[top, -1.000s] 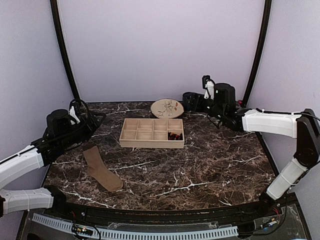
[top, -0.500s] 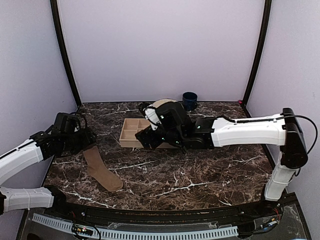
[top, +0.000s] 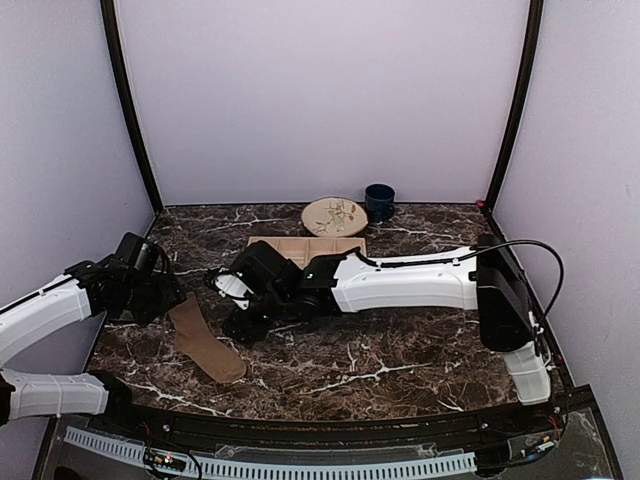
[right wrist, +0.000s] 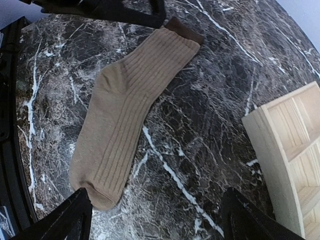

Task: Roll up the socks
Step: Move the sock to the center of the board.

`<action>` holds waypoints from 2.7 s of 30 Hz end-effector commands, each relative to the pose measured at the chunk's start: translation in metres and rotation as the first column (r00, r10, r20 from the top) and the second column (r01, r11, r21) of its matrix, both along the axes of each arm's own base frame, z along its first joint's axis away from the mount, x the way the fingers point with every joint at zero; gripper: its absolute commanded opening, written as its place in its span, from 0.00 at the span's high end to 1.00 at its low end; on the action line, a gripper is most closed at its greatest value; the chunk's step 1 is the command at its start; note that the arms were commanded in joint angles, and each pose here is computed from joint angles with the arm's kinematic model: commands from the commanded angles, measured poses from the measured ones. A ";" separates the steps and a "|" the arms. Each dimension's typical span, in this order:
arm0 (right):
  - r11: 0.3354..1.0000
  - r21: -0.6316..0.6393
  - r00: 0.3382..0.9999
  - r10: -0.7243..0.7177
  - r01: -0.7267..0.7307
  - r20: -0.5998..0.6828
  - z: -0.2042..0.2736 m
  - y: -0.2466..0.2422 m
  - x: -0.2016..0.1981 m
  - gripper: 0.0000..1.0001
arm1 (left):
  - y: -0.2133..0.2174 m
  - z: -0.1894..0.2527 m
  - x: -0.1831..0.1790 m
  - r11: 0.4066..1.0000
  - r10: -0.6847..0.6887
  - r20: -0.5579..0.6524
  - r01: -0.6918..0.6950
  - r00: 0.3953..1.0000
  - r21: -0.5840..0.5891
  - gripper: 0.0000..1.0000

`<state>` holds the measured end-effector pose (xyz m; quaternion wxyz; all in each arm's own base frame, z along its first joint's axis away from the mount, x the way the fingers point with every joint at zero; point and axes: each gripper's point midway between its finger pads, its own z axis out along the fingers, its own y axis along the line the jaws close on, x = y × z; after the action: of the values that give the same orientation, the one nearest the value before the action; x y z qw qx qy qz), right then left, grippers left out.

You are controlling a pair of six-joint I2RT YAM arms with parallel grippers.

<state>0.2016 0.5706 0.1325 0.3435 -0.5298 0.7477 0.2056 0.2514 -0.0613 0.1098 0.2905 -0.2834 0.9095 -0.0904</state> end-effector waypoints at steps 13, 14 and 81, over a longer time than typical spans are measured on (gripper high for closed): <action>0.966 -0.171 0.980 0.188 -0.195 -0.058 -0.059 0.003 -0.051 0.12 | 0.005 -0.031 -0.023 0.994 0.084 -0.115 -0.092 0.990 -0.066 0.22; 0.964 -0.178 0.980 0.191 -0.198 -0.055 -0.062 0.002 -0.053 0.12 | 0.005 -0.032 -0.024 0.993 0.088 -0.117 -0.097 0.989 -0.072 0.22; 0.956 -0.276 0.987 0.060 -0.100 -0.150 -0.105 -0.049 -0.014 0.68 | 0.009 -0.061 -0.048 0.977 0.174 -0.235 -0.198 0.956 -0.083 0.23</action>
<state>0.1859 0.5505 0.0239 0.2295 -0.5978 0.7513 0.1598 0.1976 -0.0499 0.0489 0.1783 -0.3834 0.9031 -0.0752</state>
